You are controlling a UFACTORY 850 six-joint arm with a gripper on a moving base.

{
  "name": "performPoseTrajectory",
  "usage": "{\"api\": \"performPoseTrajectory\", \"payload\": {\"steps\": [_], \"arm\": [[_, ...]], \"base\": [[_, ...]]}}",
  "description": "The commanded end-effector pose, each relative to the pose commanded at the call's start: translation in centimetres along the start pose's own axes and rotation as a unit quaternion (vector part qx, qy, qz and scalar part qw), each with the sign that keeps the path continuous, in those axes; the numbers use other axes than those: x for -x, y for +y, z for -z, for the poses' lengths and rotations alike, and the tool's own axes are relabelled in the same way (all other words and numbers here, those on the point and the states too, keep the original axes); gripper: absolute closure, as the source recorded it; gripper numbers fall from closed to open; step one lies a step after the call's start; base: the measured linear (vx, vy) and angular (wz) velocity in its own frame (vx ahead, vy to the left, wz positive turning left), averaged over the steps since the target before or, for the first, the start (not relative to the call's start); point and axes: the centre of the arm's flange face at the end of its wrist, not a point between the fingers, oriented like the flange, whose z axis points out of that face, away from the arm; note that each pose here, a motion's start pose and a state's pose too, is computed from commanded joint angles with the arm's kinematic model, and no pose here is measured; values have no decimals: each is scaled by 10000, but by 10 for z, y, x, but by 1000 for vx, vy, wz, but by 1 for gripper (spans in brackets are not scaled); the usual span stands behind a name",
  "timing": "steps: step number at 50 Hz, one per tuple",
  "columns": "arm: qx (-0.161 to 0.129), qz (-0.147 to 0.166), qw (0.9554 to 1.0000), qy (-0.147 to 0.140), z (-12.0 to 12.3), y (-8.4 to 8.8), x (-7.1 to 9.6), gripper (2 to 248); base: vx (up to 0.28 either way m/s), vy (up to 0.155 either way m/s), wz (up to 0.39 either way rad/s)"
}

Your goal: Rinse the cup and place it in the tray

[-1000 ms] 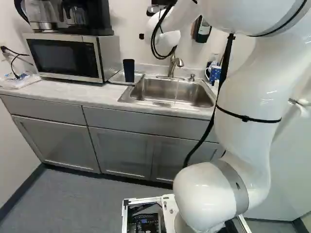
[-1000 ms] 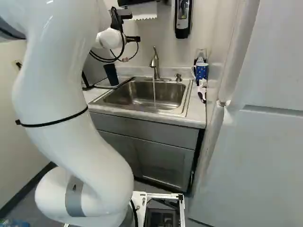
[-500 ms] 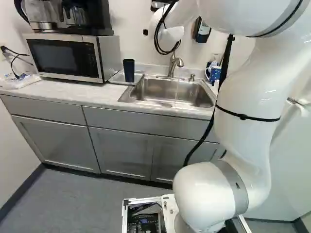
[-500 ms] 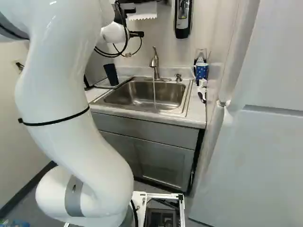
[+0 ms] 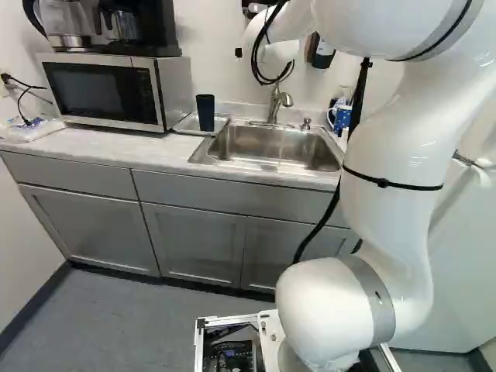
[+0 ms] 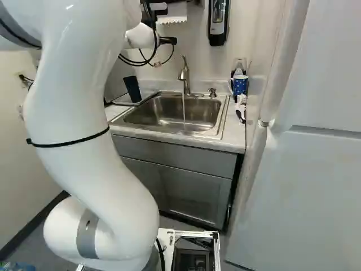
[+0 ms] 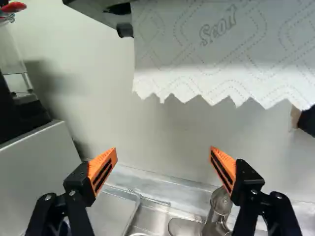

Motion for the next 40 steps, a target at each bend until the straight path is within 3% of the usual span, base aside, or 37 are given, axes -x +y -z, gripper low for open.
{"api": "performPoseTrajectory", "payload": {"steps": [40], "arm": [[346, -39, 9987, -382, -38, 46, 8, 3]], "base": [[0, 0, 0]]}}
